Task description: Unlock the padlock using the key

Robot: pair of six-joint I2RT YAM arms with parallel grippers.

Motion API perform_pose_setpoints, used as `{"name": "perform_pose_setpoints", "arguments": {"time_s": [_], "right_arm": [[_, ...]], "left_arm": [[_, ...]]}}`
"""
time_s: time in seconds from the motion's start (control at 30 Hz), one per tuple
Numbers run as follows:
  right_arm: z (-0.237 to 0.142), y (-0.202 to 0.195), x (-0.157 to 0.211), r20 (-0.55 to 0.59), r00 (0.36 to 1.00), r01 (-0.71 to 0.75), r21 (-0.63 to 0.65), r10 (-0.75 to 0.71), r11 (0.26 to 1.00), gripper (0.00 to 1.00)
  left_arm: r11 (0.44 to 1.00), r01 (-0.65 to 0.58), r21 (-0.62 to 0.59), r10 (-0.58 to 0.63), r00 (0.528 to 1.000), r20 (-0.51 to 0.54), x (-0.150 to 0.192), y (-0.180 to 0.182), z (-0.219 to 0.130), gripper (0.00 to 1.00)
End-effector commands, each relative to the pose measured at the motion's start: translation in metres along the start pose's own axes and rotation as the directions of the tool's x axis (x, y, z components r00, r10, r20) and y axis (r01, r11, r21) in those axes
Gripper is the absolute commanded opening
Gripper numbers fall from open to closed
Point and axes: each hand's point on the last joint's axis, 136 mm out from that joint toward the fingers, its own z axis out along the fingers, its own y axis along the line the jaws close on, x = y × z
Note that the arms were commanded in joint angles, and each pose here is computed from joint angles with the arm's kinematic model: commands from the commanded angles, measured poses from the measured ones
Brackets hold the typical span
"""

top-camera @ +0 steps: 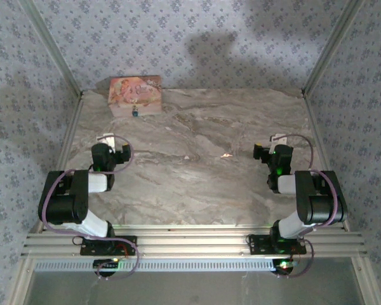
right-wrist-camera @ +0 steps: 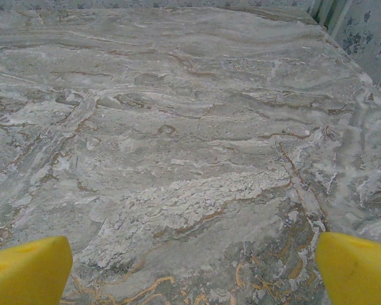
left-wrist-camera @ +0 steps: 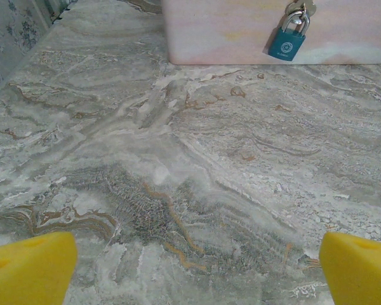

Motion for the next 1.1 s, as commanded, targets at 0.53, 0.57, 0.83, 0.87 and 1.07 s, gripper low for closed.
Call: {"name": "perform_pose_setpoints", "arguments": {"time_s": [0.53,0.57,0.83,0.87,1.07], "right_arm": [[0.001,0.000,-0.007,0.018,1.000,0.009,-0.003,-0.009,1.000,1.00],[0.001,0.000,-0.009,0.021,1.000,0.012,-0.006,-0.012,1.000,1.00],[-0.014,0.010,-0.055,-0.086,0.996,0.005,0.003,-0.005,1.000,1.00],[-0.014,0.011,-0.061,-0.106,0.993,-0.045,0.008,0.045,0.999,1.00],[0.000,0.035,-0.080,-0.314,0.917,-0.240,0.062,0.247,0.969,1.00]], "left_arm": [[1.000,0.003,0.012,-0.003,0.999,0.042,-0.013,-0.001,0.000,0.98],[1.000,0.004,0.013,-0.005,0.999,0.049,-0.015,-0.002,-0.001,0.98],[0.983,0.177,-0.046,-0.183,0.960,-0.210,-0.058,0.010,-0.005,0.98],[0.978,0.203,-0.048,-0.209,0.951,-0.227,-0.065,0.010,-0.004,0.98],[0.943,0.332,-0.033,-0.321,0.874,-0.364,-0.110,-0.005,0.031,0.98]]}}
